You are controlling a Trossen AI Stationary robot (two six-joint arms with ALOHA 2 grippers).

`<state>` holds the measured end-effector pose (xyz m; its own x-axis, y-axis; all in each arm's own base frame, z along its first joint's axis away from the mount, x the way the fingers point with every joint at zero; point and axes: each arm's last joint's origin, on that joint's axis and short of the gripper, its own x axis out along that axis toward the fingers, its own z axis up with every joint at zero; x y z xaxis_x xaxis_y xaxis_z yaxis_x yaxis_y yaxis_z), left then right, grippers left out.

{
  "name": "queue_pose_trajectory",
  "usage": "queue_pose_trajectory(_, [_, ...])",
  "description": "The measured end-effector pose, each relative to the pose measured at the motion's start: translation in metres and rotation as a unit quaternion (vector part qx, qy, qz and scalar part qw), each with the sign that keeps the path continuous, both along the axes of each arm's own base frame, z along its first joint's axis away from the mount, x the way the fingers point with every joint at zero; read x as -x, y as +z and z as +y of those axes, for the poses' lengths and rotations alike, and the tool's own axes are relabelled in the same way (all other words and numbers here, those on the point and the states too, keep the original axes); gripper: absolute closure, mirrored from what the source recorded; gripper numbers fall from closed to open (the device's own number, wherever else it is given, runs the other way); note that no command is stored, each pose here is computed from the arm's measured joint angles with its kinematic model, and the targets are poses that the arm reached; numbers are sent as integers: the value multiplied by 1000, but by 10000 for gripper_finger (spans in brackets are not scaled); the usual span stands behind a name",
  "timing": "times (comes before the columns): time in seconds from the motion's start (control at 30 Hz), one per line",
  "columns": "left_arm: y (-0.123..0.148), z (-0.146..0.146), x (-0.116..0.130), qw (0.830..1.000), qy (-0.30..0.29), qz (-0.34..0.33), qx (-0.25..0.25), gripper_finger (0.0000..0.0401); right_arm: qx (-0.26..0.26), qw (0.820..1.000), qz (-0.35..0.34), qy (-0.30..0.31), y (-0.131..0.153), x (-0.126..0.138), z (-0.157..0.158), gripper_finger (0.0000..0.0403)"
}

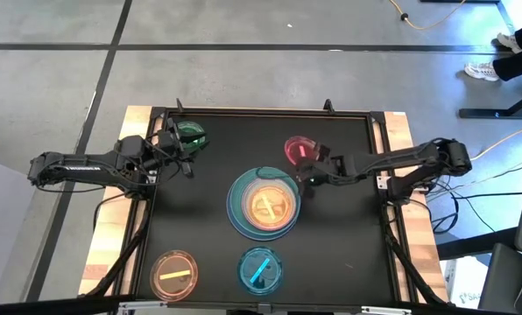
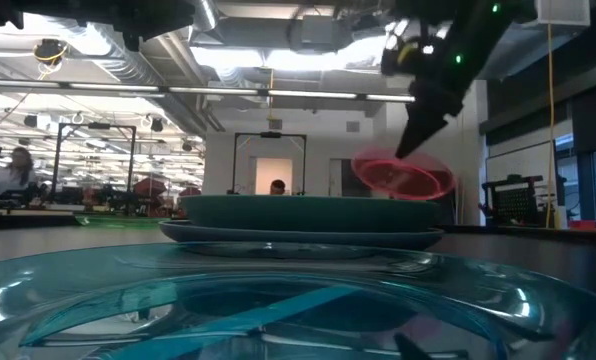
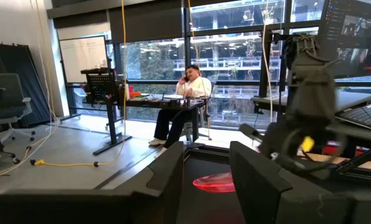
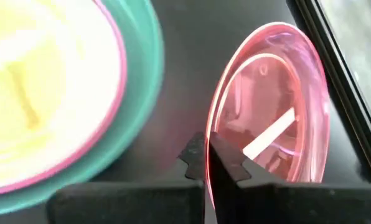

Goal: Stack plastic plates
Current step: Stack the light pink plate on top of the orange plate

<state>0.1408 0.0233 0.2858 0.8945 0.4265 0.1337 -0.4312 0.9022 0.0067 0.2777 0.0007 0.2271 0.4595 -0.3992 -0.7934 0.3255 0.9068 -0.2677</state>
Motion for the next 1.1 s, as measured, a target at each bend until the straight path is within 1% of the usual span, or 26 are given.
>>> queue_pose_trajectory(0.2, [0, 0, 0, 1000, 0, 0, 0, 277, 10, 996, -45, 78, 7, -7, 32, 400])
queue_pose_trajectory(0.3, [0, 0, 0, 1000, 0, 0, 0, 277, 2, 991, -70, 115, 10, -10, 47, 400])
queue_pose_trajectory(0.5, [0, 0, 0, 1000, 0, 0, 0, 277, -47, 973, -123, 187, 17, -14, 72, 400])
queue_pose_trajectory(0.73, [0, 0, 0, 1000, 0, 0, 0, 277, -95, 952, -161, 242, 21, -18, 89, 400])
queue_pose_trajectory(0.97, [0, 0, 0, 1000, 0, 0, 0, 277, -107, 949, -129, 266, -3, -29, 98, 400])
queue_pose_trajectory(1.1, [0, 0, 0, 1000, 0, -1, 0, 277, -105, 953, -105, 265, -18, -35, 99, 400])
